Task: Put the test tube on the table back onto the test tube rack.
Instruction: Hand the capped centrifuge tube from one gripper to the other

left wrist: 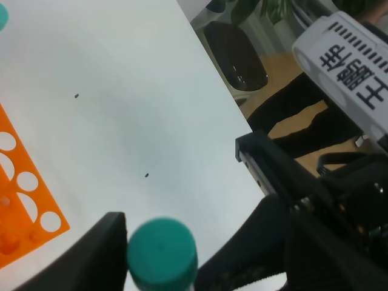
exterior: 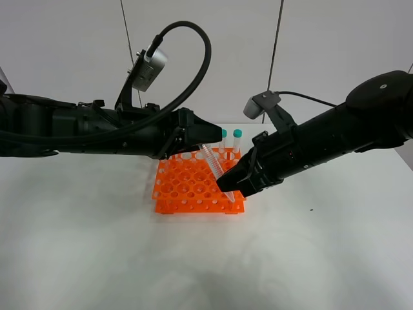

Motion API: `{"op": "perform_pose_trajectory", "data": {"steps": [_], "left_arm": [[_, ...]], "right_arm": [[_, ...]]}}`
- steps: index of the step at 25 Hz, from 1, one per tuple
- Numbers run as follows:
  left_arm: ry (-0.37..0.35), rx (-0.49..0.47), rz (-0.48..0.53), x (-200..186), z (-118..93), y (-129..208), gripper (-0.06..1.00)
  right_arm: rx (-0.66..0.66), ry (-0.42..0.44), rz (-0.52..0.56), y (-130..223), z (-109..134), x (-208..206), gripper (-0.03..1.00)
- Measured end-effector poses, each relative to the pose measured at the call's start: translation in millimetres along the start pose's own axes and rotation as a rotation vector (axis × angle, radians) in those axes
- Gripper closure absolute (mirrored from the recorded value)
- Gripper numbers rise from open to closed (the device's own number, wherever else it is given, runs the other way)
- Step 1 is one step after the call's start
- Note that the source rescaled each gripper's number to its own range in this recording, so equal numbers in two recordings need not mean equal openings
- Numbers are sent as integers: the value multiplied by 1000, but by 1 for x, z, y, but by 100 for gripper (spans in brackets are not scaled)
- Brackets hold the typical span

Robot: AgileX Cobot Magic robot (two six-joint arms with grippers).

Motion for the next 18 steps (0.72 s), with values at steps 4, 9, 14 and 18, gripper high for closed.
{"op": "perform_pose_trajectory", "data": {"steps": [4,9,14,18], "left_arm": [[3,0,0,0,0,0,17],[2,0,0,0,0,0,29],[2,0,0,0,0,0,36],[-4,0,-1,0,1,0,77]], "right_arm": [[-2,-1,3,0,0,0,96],[-1,-4,4,1,1,0,96],[7,-9,-2,0,1,0,96],[7,-11,0,0,2,0,96]]}}
Point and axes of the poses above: a point on each arm's last joint axis where the gripper is mounted, x pointing out along that axis toward the gripper, z along the wrist's bending axis when the last joint is at zero, y = z × x, the point moved 7 cm from there along x, pointing out along that axis toward the gripper, and after that the axes turned 10 degrees about x, right-handed, at the moved point
